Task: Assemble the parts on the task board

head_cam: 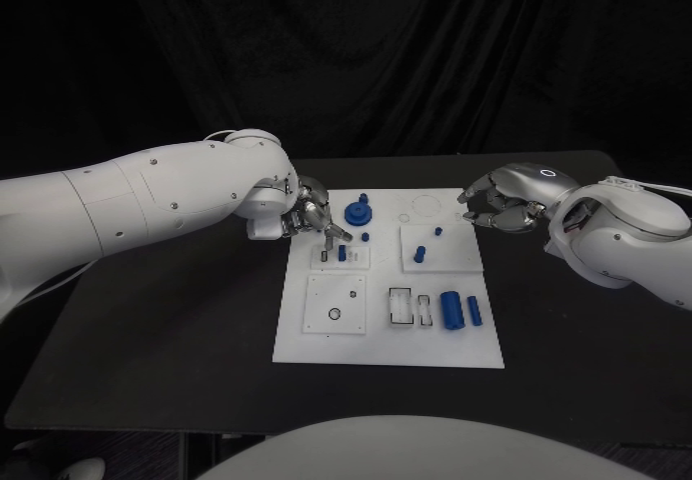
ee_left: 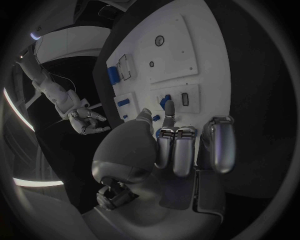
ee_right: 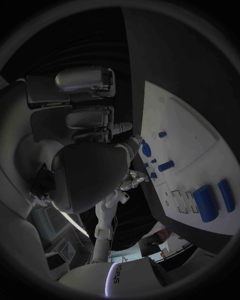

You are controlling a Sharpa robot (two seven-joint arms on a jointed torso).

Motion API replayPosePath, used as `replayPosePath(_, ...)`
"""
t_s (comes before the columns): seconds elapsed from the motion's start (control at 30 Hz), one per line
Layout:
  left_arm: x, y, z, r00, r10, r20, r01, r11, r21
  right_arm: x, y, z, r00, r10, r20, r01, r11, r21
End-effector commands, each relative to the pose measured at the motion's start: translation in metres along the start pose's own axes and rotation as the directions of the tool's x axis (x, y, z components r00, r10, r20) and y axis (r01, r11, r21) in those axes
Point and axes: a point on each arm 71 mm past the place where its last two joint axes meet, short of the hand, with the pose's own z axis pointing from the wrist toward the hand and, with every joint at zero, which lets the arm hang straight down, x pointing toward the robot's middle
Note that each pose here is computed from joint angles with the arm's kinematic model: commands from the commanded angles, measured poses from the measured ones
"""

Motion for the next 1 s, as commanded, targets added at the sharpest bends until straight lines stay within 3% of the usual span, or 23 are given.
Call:
replayPosePath(0.03,-0.0026,0.0004,0.0008,1.000,0.010,0.014,-0.009,0.999,-0.045,0.000,0.000,0.000,1.000,0.001,0.015,-0.001,1.000,0.005)
replayPosePath(0.67,-0.0045,-0.0059,0.0097,1.000,0.017,0.020,-0.015,0.998,-0.066,0.001,0.002,0.001,1.000,0.001,0.012,-0.001,1.000,-0.002)
replayPosePath(1.0,0.0005,-0.0076,0.0148,1.000,0.024,-0.002,-0.024,0.997,-0.070,0.001,0.003,0.000,1.000,0.002,0.008,-0.002,1.000,-0.004)
